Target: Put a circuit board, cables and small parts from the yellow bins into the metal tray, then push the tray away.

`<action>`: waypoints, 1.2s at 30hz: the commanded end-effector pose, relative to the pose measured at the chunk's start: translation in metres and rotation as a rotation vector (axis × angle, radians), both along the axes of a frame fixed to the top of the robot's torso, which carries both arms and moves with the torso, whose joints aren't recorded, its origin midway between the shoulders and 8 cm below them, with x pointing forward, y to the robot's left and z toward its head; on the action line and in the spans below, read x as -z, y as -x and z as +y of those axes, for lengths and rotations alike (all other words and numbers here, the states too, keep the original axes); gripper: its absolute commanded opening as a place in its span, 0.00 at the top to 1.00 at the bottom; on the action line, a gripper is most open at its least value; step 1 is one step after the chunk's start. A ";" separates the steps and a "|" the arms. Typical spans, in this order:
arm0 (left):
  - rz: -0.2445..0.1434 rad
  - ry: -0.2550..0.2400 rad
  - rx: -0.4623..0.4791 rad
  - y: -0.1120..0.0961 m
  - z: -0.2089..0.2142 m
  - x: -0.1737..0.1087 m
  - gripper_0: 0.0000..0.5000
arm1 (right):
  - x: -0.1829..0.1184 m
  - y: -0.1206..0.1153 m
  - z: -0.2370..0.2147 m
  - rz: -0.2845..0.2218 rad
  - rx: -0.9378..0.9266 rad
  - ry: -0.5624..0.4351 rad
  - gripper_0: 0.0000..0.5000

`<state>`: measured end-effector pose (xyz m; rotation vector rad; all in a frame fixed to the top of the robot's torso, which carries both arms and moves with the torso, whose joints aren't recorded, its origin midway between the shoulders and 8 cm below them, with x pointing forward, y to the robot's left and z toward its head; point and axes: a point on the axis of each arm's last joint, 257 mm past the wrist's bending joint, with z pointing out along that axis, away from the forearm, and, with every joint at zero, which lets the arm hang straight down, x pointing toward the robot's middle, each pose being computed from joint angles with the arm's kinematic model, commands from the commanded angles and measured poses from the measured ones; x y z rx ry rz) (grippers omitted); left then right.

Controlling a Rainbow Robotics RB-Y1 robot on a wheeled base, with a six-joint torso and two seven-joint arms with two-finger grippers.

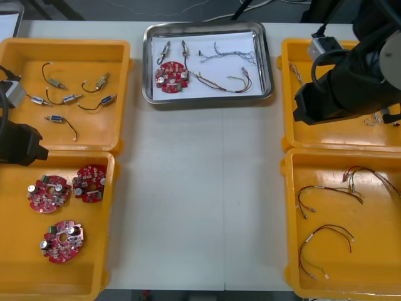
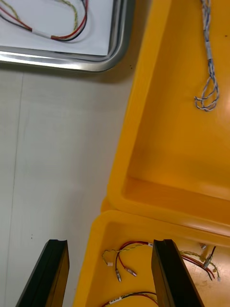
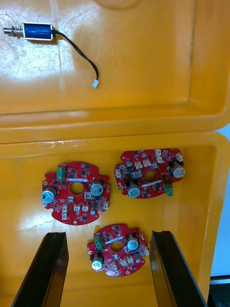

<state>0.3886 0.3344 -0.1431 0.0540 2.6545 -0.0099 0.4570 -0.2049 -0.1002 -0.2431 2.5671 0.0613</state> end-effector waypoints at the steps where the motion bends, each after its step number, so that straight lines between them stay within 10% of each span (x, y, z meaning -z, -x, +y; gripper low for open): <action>1: -0.045 -0.081 0.057 -0.002 0.015 -0.017 0.00 | -0.012 0.010 -0.039 -0.048 0.089 -0.015 0.00; 15: -0.045 -0.081 0.057 -0.002 0.015 -0.017 0.00 | -0.005 0.050 -0.117 -0.090 0.245 0.008 0.00; 36: -0.045 -0.081 0.057 -0.002 0.015 -0.017 0.00 | 0.036 0.083 -0.164 -0.005 0.363 0.028 0.00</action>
